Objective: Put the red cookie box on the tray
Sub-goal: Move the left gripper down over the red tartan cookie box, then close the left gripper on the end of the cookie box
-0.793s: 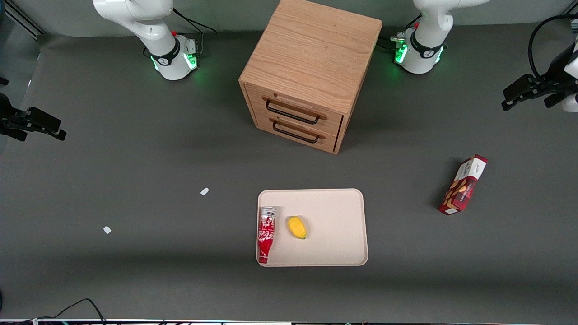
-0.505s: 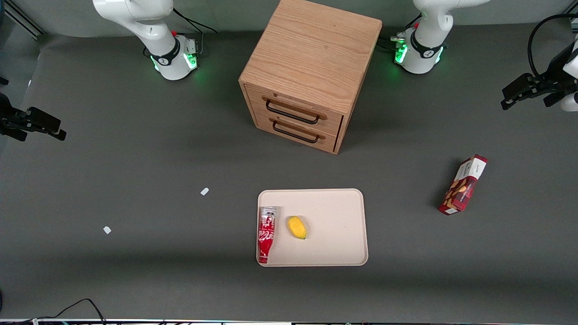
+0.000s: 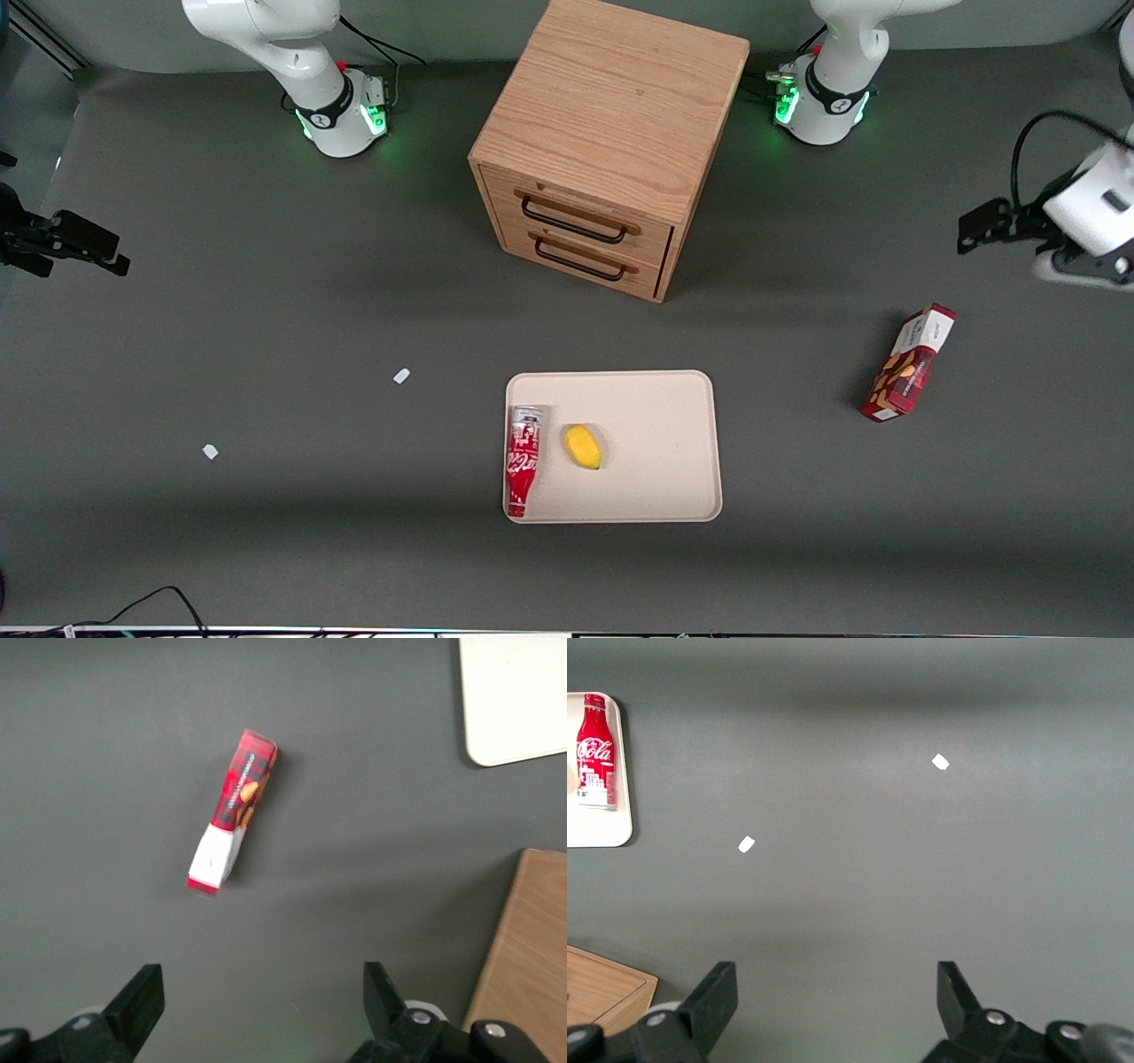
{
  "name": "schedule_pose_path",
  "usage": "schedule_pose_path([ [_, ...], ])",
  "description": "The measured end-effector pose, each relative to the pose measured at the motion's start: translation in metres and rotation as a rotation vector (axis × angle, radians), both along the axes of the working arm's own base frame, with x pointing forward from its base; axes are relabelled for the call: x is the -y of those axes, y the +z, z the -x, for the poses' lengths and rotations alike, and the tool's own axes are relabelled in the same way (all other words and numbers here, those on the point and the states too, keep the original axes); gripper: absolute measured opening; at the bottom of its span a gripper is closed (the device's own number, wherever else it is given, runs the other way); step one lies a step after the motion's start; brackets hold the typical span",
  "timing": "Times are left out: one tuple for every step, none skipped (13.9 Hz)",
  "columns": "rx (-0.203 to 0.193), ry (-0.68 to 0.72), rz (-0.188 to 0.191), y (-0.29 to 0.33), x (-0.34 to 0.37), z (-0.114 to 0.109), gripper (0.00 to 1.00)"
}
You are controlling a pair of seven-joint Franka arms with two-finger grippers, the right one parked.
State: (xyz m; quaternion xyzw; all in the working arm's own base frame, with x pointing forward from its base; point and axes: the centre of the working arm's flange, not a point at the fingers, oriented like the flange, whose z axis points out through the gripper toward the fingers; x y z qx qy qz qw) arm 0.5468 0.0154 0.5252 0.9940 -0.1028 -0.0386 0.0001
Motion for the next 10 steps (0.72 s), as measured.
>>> schedule_pose_path([
  [0.004, -0.03, 0.0, -0.025, -0.008, -0.004, 1.0],
  [0.01, -0.06, -0.005, -0.05, -0.015, -0.007, 1.0],
  [0.017, -0.082, -0.01, -0.073, -0.021, -0.008, 1.0],
  [0.028, -0.104, -0.012, -0.093, -0.025, -0.008, 1.0],
  [0.04, -0.132, -0.018, -0.113, -0.027, -0.008, 1.0],
  [0.051, -0.161, -0.03, -0.132, -0.029, -0.008, 1.0],
  [0.06, -0.185, -0.04, -0.149, -0.031, -0.009, 1.0],
  [0.066, -0.204, -0.046, -0.165, -0.033, -0.01, 1.0],
  [0.064, -0.22, -0.052, -0.181, -0.034, -0.012, 1.0],
  [0.066, -0.234, -0.056, -0.197, -0.034, -0.014, 1.0],
])
